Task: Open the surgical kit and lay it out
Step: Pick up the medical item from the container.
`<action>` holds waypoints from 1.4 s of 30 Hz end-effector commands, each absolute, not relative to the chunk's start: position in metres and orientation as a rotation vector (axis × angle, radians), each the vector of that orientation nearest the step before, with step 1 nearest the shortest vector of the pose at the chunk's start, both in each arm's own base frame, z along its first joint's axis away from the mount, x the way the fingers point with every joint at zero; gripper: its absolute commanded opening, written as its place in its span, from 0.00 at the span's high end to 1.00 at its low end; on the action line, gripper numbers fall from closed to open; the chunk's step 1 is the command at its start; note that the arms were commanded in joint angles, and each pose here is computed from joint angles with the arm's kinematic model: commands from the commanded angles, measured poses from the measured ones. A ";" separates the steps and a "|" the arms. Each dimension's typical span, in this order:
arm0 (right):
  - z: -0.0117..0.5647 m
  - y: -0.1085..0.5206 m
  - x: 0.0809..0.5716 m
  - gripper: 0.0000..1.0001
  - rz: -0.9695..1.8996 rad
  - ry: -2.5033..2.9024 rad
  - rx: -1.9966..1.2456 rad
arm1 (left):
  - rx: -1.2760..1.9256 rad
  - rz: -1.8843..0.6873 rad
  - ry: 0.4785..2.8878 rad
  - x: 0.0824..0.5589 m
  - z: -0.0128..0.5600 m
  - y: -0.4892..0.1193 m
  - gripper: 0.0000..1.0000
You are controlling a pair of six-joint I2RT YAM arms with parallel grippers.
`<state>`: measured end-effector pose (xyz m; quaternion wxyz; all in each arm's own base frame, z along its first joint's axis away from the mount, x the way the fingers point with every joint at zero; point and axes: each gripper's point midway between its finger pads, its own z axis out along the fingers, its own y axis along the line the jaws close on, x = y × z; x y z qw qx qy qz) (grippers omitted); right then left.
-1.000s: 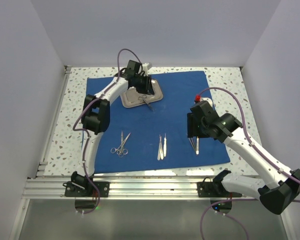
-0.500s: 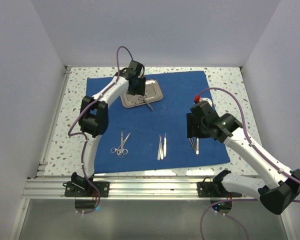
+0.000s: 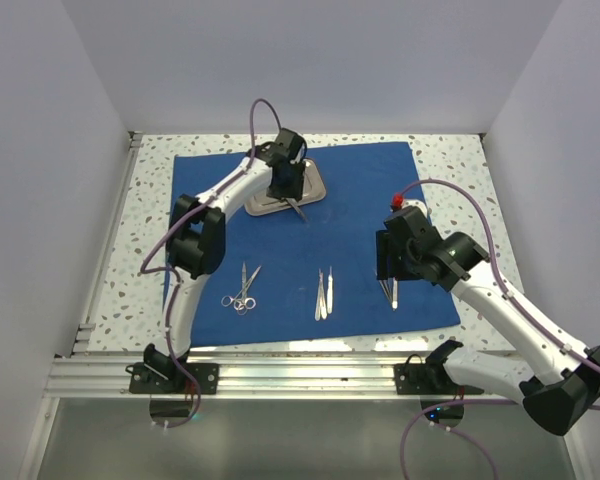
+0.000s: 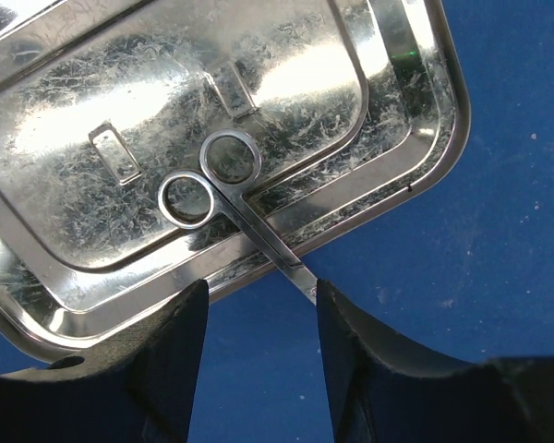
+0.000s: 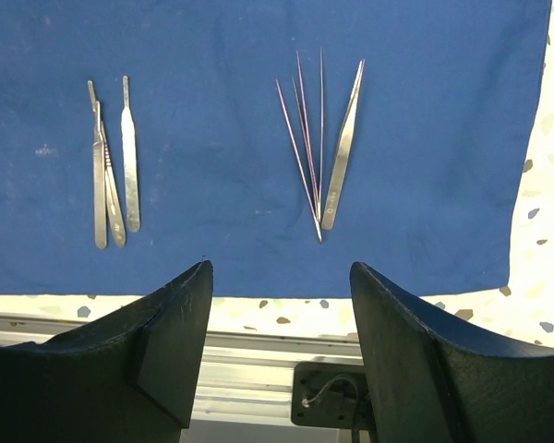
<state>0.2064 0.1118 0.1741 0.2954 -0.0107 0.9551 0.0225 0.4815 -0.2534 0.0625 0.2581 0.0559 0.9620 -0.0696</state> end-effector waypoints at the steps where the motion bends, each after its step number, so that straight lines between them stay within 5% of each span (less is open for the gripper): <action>1: 0.180 0.110 0.207 0.35 0.068 2.505 -0.033 | 0.107 -0.173 2.594 0.488 0.072 -0.257 0.46; 17: 0.179 0.105 0.208 0.35 0.052 2.488 -0.051 | 0.060 0.018 2.713 0.468 0.040 -0.249 0.48; 42: 0.176 0.101 0.206 0.35 0.040 2.490 -0.087 | -0.064 -0.169 2.672 0.463 0.076 -0.286 0.51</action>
